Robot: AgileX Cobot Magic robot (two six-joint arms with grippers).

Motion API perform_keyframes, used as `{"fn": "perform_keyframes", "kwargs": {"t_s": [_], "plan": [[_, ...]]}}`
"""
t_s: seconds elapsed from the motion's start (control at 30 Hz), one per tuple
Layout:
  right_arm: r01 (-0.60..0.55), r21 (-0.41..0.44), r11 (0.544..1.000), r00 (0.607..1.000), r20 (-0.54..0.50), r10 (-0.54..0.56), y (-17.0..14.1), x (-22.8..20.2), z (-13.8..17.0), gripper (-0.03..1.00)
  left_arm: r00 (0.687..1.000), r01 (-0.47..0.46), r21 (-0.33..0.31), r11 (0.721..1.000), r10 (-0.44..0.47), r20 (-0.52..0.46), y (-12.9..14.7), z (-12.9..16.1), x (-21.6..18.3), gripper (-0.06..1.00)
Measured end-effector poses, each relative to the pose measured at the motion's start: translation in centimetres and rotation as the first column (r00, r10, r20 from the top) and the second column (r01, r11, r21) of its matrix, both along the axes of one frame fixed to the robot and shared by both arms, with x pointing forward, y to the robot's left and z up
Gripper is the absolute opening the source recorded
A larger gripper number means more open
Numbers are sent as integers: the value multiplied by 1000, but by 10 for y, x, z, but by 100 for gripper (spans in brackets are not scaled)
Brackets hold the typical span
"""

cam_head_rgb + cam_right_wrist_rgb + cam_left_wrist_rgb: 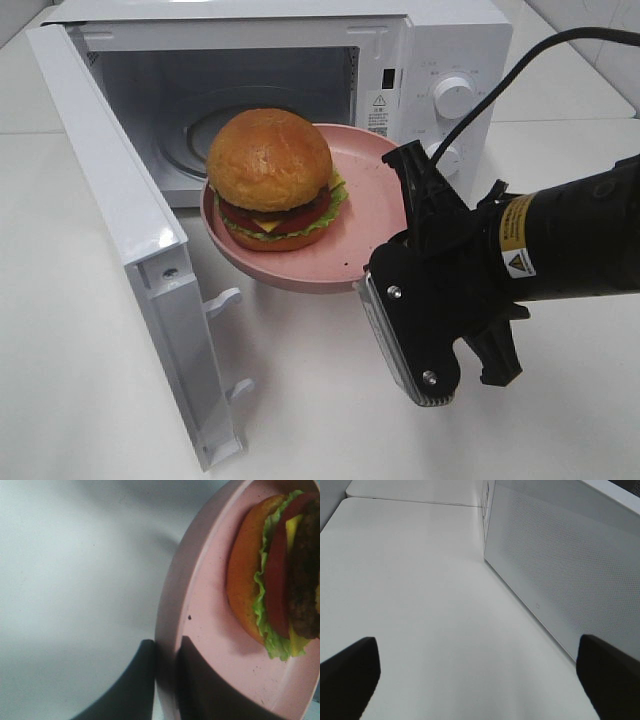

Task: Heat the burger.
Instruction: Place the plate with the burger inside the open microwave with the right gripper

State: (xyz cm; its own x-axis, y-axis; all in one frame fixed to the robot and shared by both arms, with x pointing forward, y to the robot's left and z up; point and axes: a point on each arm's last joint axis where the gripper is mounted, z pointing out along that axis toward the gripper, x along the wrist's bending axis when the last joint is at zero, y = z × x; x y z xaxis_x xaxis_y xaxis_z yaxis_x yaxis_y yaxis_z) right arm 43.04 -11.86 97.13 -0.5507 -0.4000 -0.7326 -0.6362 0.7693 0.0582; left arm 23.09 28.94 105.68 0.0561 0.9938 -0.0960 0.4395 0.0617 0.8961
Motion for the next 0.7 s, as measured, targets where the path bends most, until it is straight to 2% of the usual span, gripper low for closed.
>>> {"fn": "perform_keyframes", "kwargs": {"t_s": [0.2, 0.7], "plan": [[-10, -17, 1000, 1000, -24, 10, 5, 4, -14, 11, 1000, 0, 0, 1000, 0, 0, 0, 0, 0, 99], [-6, 10, 1000, 1000, 2, 6, 30, 30, -17, 11, 1000, 0, 0, 1000, 0, 0, 0, 0, 0, 99]]}}
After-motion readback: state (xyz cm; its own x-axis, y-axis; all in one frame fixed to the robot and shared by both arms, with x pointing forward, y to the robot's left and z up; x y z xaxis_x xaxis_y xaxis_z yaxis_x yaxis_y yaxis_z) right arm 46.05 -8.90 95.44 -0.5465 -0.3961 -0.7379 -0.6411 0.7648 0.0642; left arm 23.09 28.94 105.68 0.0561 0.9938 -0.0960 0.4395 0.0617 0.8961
